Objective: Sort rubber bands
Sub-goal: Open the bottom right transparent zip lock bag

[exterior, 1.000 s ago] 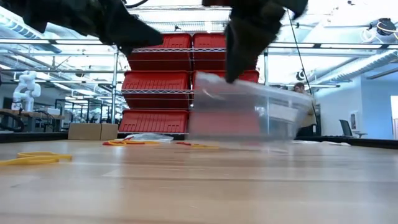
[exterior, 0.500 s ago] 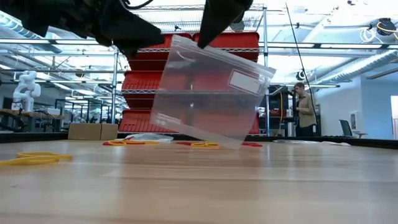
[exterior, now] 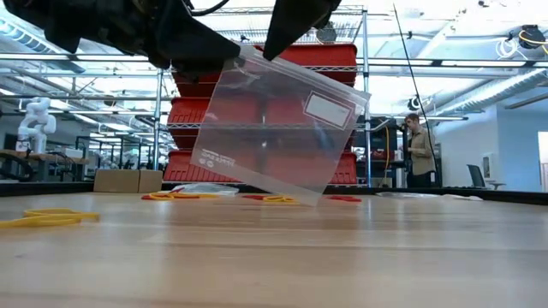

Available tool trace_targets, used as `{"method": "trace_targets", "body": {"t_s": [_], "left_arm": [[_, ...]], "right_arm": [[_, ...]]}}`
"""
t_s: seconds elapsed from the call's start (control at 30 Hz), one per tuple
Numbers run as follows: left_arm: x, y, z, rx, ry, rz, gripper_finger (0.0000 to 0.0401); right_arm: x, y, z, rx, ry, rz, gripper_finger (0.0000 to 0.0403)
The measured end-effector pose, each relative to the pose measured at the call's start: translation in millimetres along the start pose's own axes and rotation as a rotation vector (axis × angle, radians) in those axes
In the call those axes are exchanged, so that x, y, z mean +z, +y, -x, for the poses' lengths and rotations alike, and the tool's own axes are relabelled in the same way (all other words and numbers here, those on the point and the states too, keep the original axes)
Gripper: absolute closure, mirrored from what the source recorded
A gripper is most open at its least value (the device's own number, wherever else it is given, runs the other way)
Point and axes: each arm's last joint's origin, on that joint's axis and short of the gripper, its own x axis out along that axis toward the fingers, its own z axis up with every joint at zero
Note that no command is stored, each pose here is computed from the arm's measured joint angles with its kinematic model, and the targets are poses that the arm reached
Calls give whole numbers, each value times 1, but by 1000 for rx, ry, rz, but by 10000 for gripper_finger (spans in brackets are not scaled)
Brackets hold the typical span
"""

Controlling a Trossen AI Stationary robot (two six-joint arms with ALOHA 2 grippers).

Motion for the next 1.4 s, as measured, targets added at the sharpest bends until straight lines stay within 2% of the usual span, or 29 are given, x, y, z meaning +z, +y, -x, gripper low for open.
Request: {"method": "trace_targets", "body": {"t_s": [0.5,0.7,0.83,0.97,1.23,1.4], "left_arm": [[0,0,0,4,-1,-1,390],[1,0,0,5,-14,2,395],[1,1,0,29,-14,2,398],[1,2,0,42,-15,3,399],[1,2,0,43,-15,3,400],[1,2,0,43,-14,3,400]], "right_arm": [[-4,1,1,-2,31,-3,403],[-4,1,1,1,33,-7,403],[-3,2,0,66,35,-82,399],[-2,2,3,81,27,-116,366],[3,-11,10,45,-21,-213,273],[6,-16,5,49,-33,-226,259]]}}
